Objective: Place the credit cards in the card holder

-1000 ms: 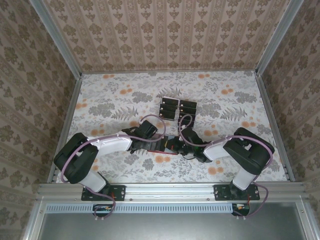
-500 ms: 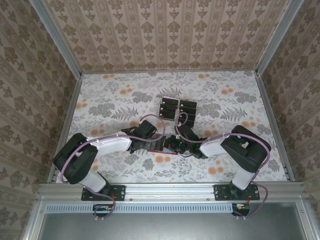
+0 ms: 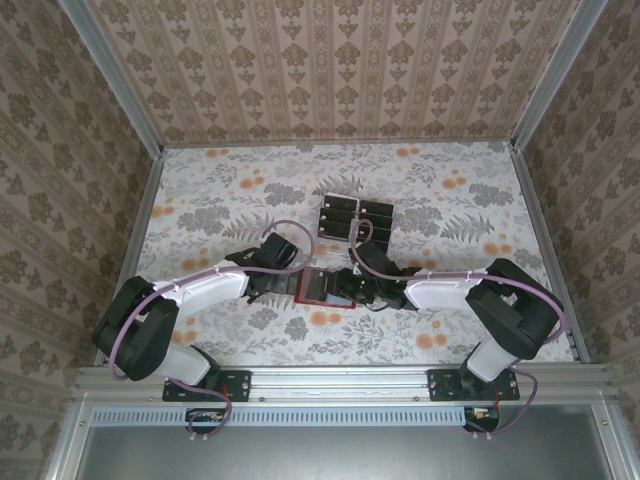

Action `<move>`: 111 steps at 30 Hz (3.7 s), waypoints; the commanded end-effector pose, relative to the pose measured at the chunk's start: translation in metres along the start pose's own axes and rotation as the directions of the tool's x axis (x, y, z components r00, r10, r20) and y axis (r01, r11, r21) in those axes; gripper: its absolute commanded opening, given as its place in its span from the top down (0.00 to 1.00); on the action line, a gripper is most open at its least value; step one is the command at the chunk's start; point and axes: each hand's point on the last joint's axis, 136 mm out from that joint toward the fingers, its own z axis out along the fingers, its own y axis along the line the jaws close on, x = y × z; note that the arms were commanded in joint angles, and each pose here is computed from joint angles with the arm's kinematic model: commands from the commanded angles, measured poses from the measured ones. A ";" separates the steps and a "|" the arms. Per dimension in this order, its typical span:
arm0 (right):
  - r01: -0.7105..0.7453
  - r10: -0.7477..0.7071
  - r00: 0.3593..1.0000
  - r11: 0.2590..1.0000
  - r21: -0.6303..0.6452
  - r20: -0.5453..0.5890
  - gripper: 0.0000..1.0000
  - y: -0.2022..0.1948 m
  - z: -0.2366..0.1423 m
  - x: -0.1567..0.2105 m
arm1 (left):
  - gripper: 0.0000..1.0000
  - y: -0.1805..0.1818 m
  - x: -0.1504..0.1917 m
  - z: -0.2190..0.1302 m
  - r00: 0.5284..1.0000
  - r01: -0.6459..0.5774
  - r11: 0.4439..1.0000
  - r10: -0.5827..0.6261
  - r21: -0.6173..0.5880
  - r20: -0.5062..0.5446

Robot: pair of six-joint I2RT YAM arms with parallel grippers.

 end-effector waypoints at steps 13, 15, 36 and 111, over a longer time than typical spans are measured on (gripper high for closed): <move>0.095 -0.094 0.995 0.993 0.065 -0.013 0.90 0.017 -0.002 -0.018 | 0.00 0.006 0.012 0.011 0.999 -0.002 1.000 0.001 -0.017 -0.039; 0.097 -0.096 0.995 0.993 0.065 -0.017 0.91 0.018 0.003 -0.019 | 0.00 0.005 0.013 0.013 0.999 -0.002 1.000 0.001 -0.015 -0.042; 0.098 -0.094 0.991 0.995 0.029 -0.098 0.93 0.031 0.048 -0.017 | 0.01 -0.001 0.023 0.023 0.997 0.002 1.000 -0.002 0.007 -0.078; 0.145 -0.139 0.988 0.983 0.114 -0.061 0.92 0.017 0.020 -0.008 | 0.01 0.018 0.016 0.000 0.997 0.069 0.998 -0.069 -0.015 -0.026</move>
